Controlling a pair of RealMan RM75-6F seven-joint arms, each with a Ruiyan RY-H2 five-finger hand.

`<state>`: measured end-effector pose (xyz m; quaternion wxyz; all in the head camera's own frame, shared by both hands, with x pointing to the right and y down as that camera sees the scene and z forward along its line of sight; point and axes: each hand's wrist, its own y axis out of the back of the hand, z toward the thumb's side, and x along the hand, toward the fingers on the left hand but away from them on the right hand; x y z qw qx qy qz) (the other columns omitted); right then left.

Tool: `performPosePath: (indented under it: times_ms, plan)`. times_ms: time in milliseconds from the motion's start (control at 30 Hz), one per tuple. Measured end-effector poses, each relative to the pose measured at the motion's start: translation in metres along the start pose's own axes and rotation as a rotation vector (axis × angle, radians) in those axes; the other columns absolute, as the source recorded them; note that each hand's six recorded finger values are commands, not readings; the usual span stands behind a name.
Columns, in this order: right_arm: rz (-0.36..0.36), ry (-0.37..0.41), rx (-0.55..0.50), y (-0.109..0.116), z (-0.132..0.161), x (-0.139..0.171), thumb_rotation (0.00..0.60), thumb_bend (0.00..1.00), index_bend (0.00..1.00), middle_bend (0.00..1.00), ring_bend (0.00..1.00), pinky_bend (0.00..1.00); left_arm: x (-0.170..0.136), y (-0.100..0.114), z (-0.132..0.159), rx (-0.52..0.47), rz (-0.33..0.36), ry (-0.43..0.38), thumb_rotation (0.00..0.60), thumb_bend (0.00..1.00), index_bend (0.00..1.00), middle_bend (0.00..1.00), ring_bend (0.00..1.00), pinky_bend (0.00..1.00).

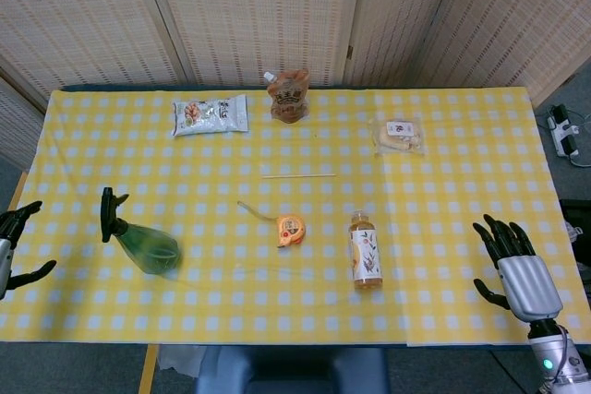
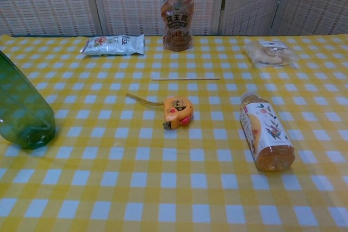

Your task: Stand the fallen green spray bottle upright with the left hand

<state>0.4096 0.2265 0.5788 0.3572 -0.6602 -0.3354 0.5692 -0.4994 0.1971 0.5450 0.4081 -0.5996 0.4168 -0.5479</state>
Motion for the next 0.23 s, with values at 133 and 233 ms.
performPosePath:
  times_ms: [133,233]
  plan:
    - [0.0,0.006,0.004,-0.001,0.002,0.001,0.6,0.31,0.0,0.0,0.0,0.0,-0.015,0.002,0.002,0.063,0.068,0.026,0.6,0.11,0.01,0.0,0.0,0.0]
    - [0.0,0.011,0.006,-0.002,0.003,0.001,0.6,0.31,0.0,0.0,0.0,0.0,-0.02,-0.003,0.003,0.065,0.058,0.032,0.6,0.11,0.0,0.0,0.0,0.0]
